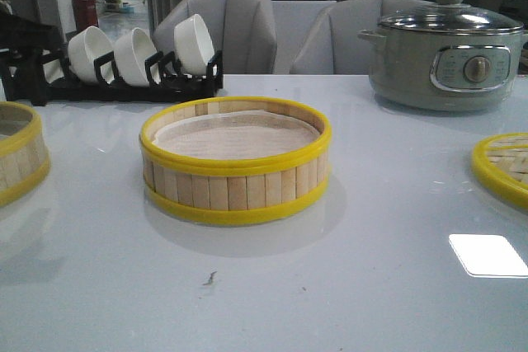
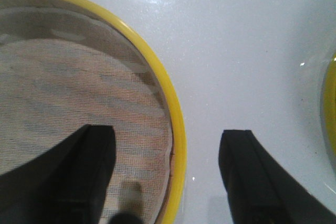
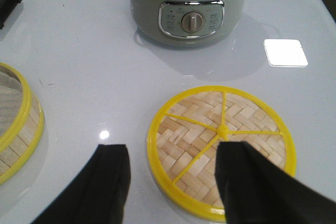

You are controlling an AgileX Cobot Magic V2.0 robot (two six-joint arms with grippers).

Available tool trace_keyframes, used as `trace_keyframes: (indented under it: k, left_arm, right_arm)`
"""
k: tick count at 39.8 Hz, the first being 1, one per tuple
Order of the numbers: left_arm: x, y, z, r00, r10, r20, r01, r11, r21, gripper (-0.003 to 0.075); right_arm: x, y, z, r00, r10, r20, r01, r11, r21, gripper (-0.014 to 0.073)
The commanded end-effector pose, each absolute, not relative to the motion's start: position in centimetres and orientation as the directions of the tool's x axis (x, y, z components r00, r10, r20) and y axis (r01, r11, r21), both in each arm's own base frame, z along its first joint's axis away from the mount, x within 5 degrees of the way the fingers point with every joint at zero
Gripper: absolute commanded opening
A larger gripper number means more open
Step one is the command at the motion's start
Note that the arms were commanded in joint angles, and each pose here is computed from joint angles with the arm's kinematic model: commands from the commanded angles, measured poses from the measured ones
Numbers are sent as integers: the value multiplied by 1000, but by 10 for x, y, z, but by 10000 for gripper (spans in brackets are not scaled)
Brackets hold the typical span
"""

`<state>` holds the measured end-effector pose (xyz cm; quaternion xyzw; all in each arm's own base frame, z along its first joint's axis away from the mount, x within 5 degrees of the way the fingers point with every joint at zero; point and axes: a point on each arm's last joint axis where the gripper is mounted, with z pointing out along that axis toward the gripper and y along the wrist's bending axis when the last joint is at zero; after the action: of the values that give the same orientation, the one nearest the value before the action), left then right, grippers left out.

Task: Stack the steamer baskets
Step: 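Lift the basket with the left gripper and carry it over the middle basket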

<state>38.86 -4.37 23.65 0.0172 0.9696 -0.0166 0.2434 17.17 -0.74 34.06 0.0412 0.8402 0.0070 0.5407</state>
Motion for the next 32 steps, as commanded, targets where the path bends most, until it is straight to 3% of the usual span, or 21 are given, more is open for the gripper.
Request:
trace_keyframes:
  k: [1, 10, 13, 17, 20, 25, 32]
  left_arm:
    - [396, -47, 250, -847, 5, -532, 38, 998, -51, 464]
    - [403, -49, 223, -886, 2, -464, 31, 998, -55, 408]
    - [403, -49, 224, -883, 2, -469, 32, 998, -56, 320]
    - [405, -50, 231, -875, 1, -484, 33, 998, -57, 67]
    - [407, -50, 238, -871, 0, -491, 33, 998, -58, 108]
    - [408, -64, 265, -862, 31, -506, 70, 996, -58, 87]
    - [406, -113, 317, -791, 126, -599, 194, 980, -50, 87]
  right_arm:
    - [173, -7, 361, -298, 68, -952, 54, 997, 54, 477]
    - [173, -7, 361, -299, 69, -952, 54, 997, 55, 477]
    - [173, -7, 361, -299, 81, -951, 54, 996, 68, 477]
    - [173, -6, 361, -297, 108, -949, 53, 994, 96, 477]
    - [173, -6, 361, -296, 118, -948, 52, 993, 107, 477]
    - [174, -6, 361, -295, 118, -948, 52, 993, 107, 477]
    - [174, -6, 361, -295, 118, -948, 52, 993, 107, 477]
